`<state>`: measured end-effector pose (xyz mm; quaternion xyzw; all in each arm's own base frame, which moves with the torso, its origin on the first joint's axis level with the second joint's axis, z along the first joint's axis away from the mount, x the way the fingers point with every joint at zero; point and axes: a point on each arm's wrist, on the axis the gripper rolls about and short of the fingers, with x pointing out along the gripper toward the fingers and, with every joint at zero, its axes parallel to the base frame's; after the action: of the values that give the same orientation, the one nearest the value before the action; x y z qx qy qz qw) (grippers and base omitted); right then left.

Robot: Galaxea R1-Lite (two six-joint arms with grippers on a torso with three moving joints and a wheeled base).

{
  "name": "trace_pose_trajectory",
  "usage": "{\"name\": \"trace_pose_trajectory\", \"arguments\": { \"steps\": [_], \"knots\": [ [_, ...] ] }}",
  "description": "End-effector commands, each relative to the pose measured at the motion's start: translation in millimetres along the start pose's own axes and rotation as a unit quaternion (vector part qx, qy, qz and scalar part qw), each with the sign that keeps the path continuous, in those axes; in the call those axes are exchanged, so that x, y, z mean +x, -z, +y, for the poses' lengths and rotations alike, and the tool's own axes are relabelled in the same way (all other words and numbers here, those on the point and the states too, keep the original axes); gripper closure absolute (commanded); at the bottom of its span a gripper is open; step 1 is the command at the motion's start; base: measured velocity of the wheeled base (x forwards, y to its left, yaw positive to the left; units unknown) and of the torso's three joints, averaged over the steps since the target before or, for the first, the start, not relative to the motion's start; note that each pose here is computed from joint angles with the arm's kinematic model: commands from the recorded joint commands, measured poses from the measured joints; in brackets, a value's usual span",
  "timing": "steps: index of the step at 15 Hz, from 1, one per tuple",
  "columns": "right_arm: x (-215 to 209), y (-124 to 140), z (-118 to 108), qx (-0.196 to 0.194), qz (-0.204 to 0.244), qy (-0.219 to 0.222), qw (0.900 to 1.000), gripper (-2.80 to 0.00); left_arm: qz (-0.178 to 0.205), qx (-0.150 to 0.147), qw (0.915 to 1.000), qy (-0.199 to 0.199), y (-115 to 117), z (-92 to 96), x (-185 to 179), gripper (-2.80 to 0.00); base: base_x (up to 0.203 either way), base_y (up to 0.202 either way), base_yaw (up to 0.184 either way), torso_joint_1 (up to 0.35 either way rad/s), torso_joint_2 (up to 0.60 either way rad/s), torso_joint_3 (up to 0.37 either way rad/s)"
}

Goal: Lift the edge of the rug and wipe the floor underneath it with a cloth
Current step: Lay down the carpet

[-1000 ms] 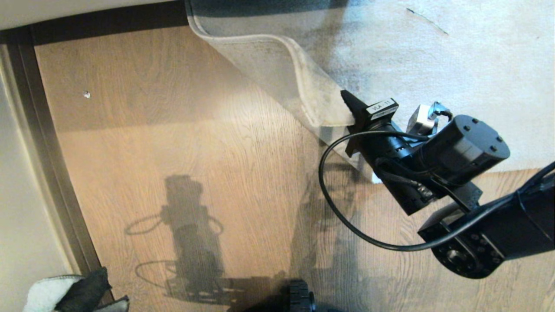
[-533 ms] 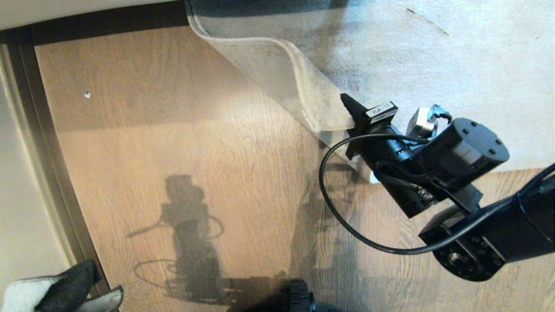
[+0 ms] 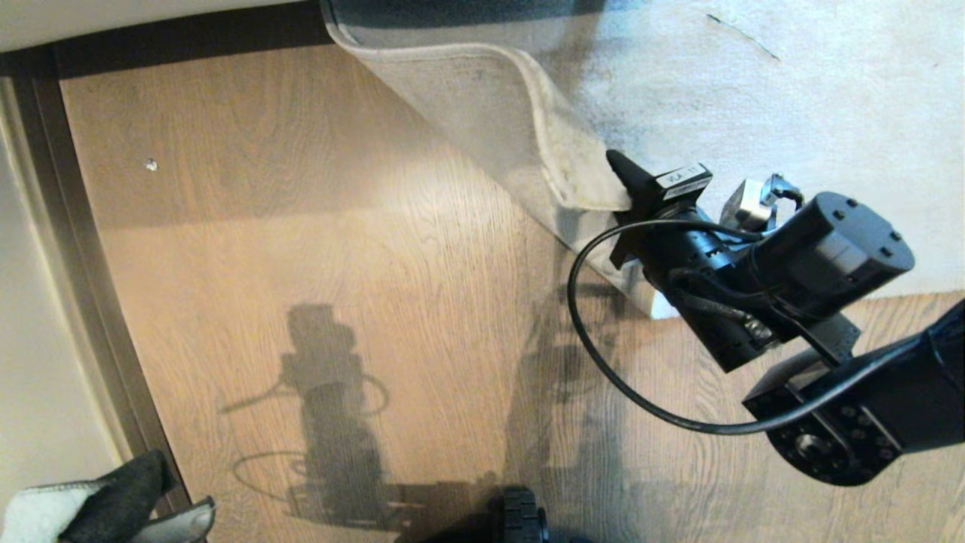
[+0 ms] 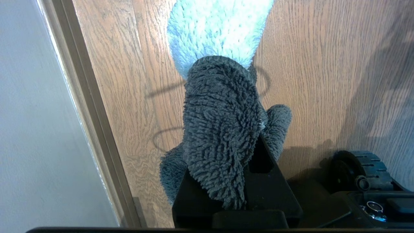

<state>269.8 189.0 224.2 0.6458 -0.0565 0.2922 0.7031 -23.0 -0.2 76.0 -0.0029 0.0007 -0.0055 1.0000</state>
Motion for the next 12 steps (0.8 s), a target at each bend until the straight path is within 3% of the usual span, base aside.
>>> {"name": "trace_pose_trajectory", "arguments": {
  "steps": [1,5,6,7,12],
  "knots": [
    [-2.0,-3.8,13.9,0.013,-0.008,-0.033,0.999,0.0,0.0,0.0,1.0,0.0,0.1,0.0,-0.1,0.0,0.0,0.0,0.0,0.0,0.0,0.0],
    [-4.9,-4.1,9.2,0.009,-0.006,-0.02,1.0,0.0,0.0,0.0,1.0,0.0,0.2,0.0,-0.1,0.0,0.0,0.0,0.0,0.0,0.0,0.0],
    [-5.9,-4.1,8.2,0.009,-0.006,-0.018,1.0,-0.53,-0.001,0.0,1.0,0.0,0.0,0.0,-0.1,0.0,0.0,0.0,0.0,0.0,0.0,0.0],
    [-7.2,-4.4,8.4,0.014,-0.005,-0.019,1.0,-2.8,-0.001,0.0,1.0,0.0,0.0,0.0,-0.1,0.0,0.0,0.0,0.0,0.0,0.0,0.0],
    [-18.0,12.5,-6.1,0.028,0.022,0.014,0.999,-2.8,-0.001,0.0,1.0,0.0,0.0,0.0,-0.1,0.0,0.0,0.0,0.0,0.0,0.0,0.0]
  ]
}}
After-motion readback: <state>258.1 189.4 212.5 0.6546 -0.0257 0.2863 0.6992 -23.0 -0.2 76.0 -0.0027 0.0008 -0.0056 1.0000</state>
